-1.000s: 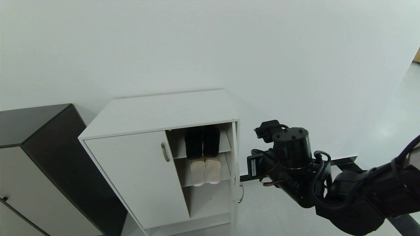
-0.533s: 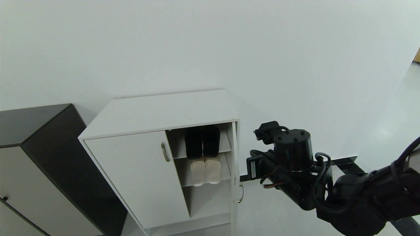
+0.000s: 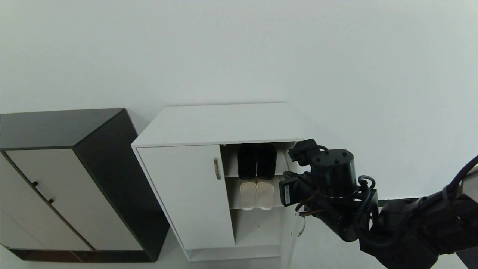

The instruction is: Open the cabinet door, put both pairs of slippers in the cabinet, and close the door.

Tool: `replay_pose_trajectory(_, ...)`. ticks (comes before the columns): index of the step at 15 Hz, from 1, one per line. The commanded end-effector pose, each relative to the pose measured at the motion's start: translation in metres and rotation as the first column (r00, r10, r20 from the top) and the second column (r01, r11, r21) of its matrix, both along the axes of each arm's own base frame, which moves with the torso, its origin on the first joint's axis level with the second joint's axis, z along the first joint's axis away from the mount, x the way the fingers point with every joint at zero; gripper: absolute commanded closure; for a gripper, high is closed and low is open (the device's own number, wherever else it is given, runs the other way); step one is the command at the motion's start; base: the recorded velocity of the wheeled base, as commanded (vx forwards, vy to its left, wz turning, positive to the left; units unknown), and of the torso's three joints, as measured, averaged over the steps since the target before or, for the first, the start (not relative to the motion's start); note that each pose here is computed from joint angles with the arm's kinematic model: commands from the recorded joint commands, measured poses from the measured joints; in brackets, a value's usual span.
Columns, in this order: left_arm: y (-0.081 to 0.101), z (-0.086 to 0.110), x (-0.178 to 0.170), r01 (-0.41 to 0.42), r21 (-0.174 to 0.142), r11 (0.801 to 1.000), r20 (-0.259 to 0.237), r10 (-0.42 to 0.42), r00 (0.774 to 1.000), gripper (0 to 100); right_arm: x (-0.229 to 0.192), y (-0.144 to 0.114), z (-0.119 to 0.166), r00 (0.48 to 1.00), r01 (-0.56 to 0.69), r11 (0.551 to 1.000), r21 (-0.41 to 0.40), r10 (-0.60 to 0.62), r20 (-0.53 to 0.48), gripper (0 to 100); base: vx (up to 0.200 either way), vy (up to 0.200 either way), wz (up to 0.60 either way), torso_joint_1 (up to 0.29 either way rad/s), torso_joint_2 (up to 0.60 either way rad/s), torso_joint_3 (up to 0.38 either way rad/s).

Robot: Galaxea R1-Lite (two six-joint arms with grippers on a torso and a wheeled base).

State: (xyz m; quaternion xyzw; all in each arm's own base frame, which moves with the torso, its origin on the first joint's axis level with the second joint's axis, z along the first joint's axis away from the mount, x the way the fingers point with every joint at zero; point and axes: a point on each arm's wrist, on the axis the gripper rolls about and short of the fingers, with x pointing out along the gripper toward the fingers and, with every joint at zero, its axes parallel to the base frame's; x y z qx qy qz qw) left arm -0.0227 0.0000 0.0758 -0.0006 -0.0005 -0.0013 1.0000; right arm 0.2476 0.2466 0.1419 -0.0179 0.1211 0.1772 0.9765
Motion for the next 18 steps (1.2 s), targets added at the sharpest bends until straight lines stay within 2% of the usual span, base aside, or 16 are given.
replay_pose_trajectory(1, 0.0, 0.0, 0.0, 0.002, -0.002, 1.0, 0.0, -0.002, 1.0, 100, -0.001, -0.001, -0.001, 1.0, -0.009, 1.0, 0.006, 0.009, 0.004, 100, 0.0, 0.0, 0.0, 0.0, 0.0, 0.0)
replay_pose_trajectory(4, 0.0, 0.0, 0.0, 0.001, 0.0, 1.0, 0.0, -0.001, 1.0, 100, 0.005, -0.009, -0.001, 1.0, 0.01, 0.999, -0.04, -0.009, 0.03, 100, 0.0, 0.0, 0.0, 0.0, 0.0, 0.0)
replay_pose_trajectory(7, 0.0, 0.0, 0.0, 0.001, 0.0, 1.0, 0.0, -0.001, 1.0, 100, 0.02, -0.026, -0.001, 0.989, 0.142, 0.985, -0.101, -0.138, 0.051, 100, 0.0, 0.0, 0.0, 0.0, 0.0, 0.0)
replay_pose_trajectory(9, 0.0, 0.0, 0.0, 0.001, -0.002, 1.0, 0.0, -0.001, 1.0, 100, 0.025, -0.035, -0.002, 0.983, 0.183, 0.975, -0.127, -0.18, 0.036, 100, 0.0, 0.0, 0.0, 0.0, 0.0, 0.0)
replay_pose_trajectory(14, 0.0, 0.0, 0.0, 0.001, -0.002, 1.0, 0.0, -0.001, 1.0, 100, 0.026, -0.041, -0.016, 0.98, 0.182, 0.959, -0.217, -0.195, -0.041, 100, 0.0, 0.0, 0.0, 0.0, 0.0, 0.0)
replay_pose_trajectory(17, 0.0, 0.0, 0.0, 0.001, 0.0, 1.0, 0.0, -0.001, 1.0, 100, 0.031, -0.037, -0.027, 0.98, 0.171, 0.959, -0.225, -0.19, -0.065, 100, 0.0, 0.0, 0.0, 0.0, 0.0, 0.0)
replay_pose_trajectory(18, 0.0, 0.0, 0.0, 0.001, 0.0, 1.0, 0.0, -0.001, 1.0, 100, 0.033, -0.034, -0.031, 0.982, 0.152, 0.967, -0.203, -0.171, -0.084, 100, 0.0, 0.0, 0.0, 0.0, 0.0, 0.0)
